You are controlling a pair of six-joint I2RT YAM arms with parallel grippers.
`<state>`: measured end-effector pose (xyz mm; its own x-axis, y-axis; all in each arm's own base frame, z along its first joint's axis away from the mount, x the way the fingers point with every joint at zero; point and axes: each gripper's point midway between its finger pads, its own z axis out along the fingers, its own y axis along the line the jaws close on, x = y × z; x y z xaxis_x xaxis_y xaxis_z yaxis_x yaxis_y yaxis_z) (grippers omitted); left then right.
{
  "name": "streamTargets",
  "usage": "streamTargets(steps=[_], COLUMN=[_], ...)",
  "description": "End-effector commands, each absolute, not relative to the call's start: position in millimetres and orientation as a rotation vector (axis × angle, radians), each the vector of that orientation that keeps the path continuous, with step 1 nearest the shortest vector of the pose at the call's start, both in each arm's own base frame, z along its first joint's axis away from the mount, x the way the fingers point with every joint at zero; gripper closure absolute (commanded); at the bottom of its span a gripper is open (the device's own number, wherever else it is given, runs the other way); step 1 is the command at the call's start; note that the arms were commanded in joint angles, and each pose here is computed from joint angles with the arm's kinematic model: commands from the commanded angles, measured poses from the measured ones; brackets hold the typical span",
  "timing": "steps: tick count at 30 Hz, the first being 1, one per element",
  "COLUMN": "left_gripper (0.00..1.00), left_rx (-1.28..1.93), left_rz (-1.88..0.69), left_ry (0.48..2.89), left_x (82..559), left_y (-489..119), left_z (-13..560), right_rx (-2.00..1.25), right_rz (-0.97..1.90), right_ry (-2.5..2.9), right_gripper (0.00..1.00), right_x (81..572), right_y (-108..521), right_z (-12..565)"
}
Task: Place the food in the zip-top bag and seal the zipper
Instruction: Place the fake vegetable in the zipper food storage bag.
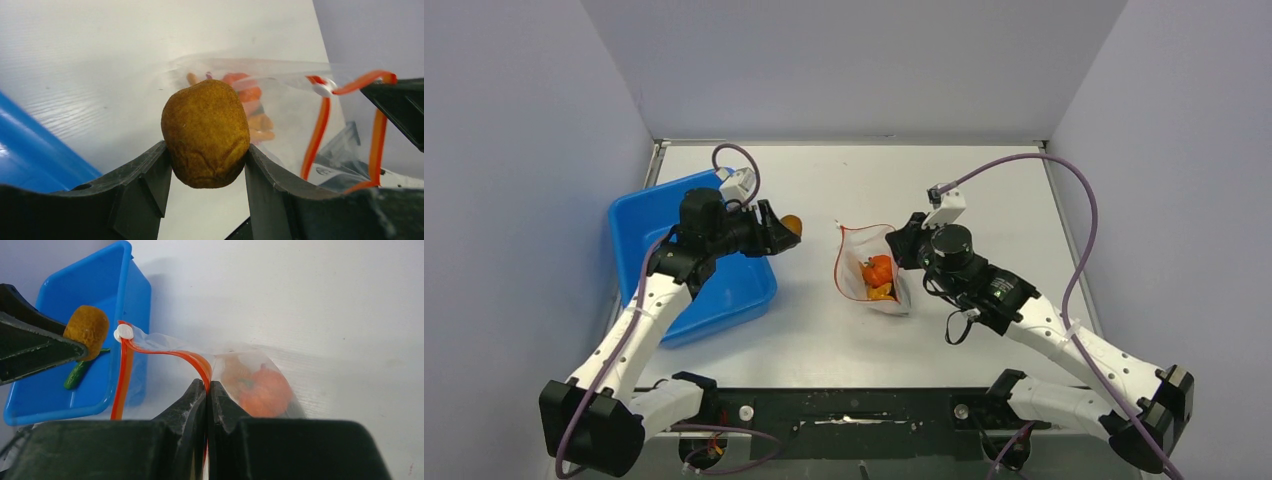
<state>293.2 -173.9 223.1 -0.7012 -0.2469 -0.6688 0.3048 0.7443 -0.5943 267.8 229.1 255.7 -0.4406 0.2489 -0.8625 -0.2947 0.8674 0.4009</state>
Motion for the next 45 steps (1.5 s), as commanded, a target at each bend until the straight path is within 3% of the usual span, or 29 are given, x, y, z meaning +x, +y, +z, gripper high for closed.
streamTargets(steps=[1, 14, 21, 45], left_gripper=[0.60, 0.60, 0.59, 0.39], left_rx=[0.157, 0.342, 0.376, 0.388], left_rz=[-1.055, -1.343, -1.393, -1.387], left_ry=[2.009, 1.856, 1.911, 1.981], left_x=[282, 229, 222, 225], left_y=[-209, -266, -283, -294], left_z=[273, 324, 303, 278], right_rx=[0.024, 0.030, 0.027, 0.026], right_rz=[0.650, 0.647, 0.662, 0.676], right_ry=[1.853, 1.859, 1.849, 1.840], right_gripper=[1.00, 1.00, 1.00, 1.00], right_x=[277, 284, 286, 283], right_y=[233, 240, 244, 243], right_z=[276, 275, 280, 281])
